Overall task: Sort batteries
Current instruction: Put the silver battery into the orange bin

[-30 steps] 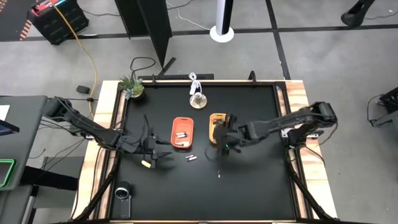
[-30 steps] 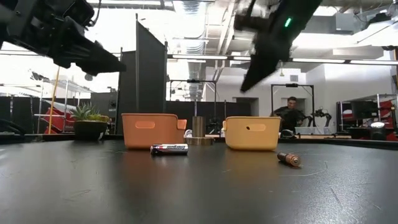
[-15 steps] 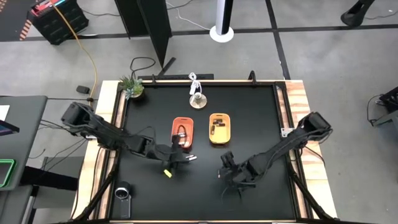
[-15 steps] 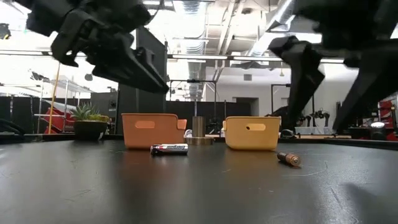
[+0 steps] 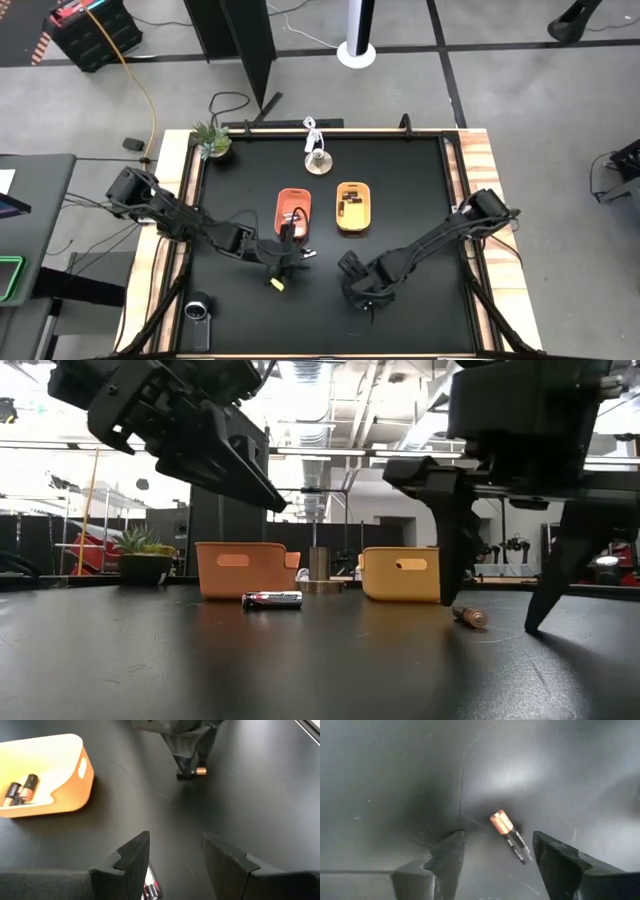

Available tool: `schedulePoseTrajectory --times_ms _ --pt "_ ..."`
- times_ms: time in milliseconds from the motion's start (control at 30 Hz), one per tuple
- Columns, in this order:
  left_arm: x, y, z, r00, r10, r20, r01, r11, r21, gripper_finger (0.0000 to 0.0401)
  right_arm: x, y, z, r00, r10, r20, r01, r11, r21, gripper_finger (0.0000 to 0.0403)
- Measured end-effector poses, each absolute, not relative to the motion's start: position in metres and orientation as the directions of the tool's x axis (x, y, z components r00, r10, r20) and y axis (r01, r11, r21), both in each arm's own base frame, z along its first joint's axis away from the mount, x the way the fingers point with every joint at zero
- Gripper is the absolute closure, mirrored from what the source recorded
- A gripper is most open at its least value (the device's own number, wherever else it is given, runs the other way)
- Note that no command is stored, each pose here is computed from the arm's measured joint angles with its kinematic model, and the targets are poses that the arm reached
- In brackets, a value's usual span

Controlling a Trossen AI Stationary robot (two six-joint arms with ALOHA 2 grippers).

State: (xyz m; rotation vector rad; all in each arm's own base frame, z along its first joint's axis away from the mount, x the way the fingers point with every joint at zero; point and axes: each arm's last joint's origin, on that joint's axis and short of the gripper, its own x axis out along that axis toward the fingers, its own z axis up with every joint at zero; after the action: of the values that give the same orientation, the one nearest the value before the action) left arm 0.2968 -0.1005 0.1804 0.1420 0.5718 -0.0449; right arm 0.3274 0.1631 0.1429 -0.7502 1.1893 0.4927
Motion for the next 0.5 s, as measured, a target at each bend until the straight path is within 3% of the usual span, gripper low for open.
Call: schedulePoseTrajectory --times_ms 233,500 --pt "0.2946 -0.1054 0.1797 0.835 -0.015 -0.55 0.09 0.99 0.11 0.0228 0.3355 0.158 0.1449 0.287 -0.018 -0.958 -0.709 0.669 -0.225 0.0205" --pt "0.2944 -0.1057 0.1795 0.834 -0.015 -0.551 0.087 0.991 0.103 0.0228 0.3381 0.1582 0.1377 0.259 0.028 -0.966 -0.67 0.726 -0.158 0.0303"
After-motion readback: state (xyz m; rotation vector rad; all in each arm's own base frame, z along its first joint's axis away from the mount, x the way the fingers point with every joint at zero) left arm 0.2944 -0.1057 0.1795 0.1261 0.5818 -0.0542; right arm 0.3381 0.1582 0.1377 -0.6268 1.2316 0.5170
